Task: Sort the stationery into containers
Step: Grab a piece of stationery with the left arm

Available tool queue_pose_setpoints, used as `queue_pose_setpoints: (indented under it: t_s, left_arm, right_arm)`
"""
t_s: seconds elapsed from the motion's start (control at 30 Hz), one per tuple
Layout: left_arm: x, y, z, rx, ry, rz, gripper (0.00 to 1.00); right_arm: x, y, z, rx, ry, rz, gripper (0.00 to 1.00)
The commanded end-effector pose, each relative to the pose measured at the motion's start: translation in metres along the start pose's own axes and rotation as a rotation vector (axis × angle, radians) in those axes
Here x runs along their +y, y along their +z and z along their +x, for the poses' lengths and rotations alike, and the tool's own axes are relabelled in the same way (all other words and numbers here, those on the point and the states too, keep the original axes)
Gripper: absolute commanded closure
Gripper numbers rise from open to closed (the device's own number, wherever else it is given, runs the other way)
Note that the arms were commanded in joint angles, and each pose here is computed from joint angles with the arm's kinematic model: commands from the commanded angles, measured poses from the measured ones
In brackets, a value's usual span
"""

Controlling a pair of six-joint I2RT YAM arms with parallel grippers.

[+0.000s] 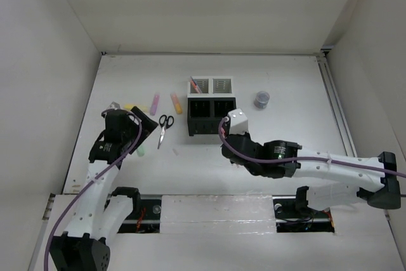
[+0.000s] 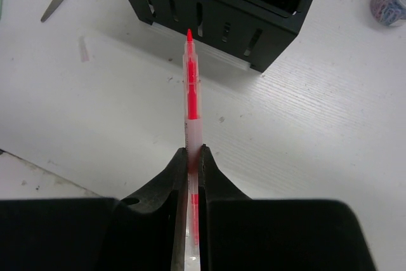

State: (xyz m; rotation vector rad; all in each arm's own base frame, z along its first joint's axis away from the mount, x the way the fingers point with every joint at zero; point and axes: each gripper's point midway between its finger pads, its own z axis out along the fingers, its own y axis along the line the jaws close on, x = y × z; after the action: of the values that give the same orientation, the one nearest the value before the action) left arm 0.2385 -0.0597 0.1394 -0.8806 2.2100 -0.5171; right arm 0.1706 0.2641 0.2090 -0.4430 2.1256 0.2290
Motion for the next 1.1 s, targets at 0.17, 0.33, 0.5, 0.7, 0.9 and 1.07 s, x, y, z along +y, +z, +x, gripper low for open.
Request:
queue_pose_setpoints:
  t_s: [0.17,0.33,0.5,0.7,0.9,1.07]
  left_arm:
    - [-0.07,-0.019,-0.05,-0.058,0.105,0.135,0.0]
    - [-0.047,0.009,-0.047,-0.056,0.122,0.042,0.0]
    - [-0.061,0.007,-0.055,-0.071,0.101,0.078,0.0]
    - [-0.05,0.019,-0.018,-0.026,0.056,0.06,0.0]
    - [-0.054,0.006,-0.001,-0.077,0.03,0.006,0.0]
    - [-0.027,0.025,0.019,-0.033,0.013,-0.07,0.0]
  right_arm:
    - [-0.014,-0.009,-0.025,-0.067,0.022,0.005,1.0]
    - [-0.021,-0.002,-0.026,-0.065,0.03,0.009,1.0]
    - [-0.028,0.005,-0.027,-0.058,0.013,0.012,1.0]
    - [-0.032,0.009,-0.033,-0.067,0.031,0.004,1.0]
    - [-0.028,0.014,-0.031,-0.058,0.008,-0.003,1.0]
    - [-0.026,0.017,-0.03,-0.05,0.004,-0.013,1.0]
